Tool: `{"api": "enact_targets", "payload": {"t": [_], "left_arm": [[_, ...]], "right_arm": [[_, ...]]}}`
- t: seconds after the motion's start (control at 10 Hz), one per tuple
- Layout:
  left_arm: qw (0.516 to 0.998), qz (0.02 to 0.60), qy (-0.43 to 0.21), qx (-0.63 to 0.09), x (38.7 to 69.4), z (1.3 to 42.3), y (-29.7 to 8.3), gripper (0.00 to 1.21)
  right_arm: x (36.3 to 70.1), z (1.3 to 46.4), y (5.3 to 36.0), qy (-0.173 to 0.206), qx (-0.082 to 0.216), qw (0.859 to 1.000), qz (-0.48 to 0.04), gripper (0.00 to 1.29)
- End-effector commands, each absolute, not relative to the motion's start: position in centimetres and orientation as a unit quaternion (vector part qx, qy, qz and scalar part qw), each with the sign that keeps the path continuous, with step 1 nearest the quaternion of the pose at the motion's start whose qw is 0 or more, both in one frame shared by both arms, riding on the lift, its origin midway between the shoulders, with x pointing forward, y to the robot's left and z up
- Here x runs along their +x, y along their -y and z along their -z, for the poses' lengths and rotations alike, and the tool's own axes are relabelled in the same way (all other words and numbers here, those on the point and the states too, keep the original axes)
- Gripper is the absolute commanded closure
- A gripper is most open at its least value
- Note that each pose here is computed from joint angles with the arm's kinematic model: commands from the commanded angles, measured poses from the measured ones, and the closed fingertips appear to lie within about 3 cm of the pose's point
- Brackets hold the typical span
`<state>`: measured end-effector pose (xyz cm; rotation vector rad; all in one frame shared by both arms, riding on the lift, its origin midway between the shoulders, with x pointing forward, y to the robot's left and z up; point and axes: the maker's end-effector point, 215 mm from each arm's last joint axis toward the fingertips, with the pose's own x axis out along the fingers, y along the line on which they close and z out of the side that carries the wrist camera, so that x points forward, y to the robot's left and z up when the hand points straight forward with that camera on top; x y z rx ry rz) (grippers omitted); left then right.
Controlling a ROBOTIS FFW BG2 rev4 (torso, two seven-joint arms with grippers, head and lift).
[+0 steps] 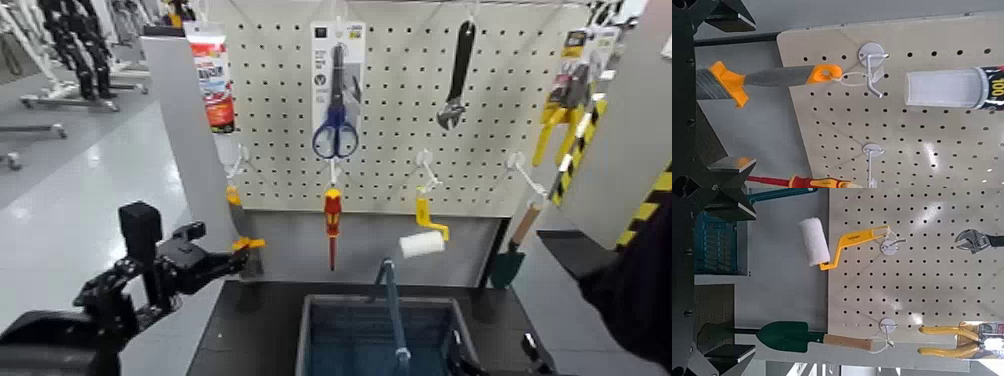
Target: Put the yellow paint brush into the crate.
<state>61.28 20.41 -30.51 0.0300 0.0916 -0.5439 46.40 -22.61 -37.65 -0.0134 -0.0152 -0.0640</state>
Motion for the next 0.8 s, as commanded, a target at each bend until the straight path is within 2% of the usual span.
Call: {"api": "enact_targets", "payload": {"t": [0.1,0.8], "left_arm": [[0.955,0.291,-0.052,0.013,62.5,30.3,-20.0,0.11],[0.93,0.355,-0.086,0.031,64.7,30.2,-18.5,0.11]], "right_arm": [[46.5,37.7,22.5,0.008,-0.005,0.999,0.031,0.12],[46.6,37.7,22.1,0.011,0.0,1.0,0.028,0.12]]}}
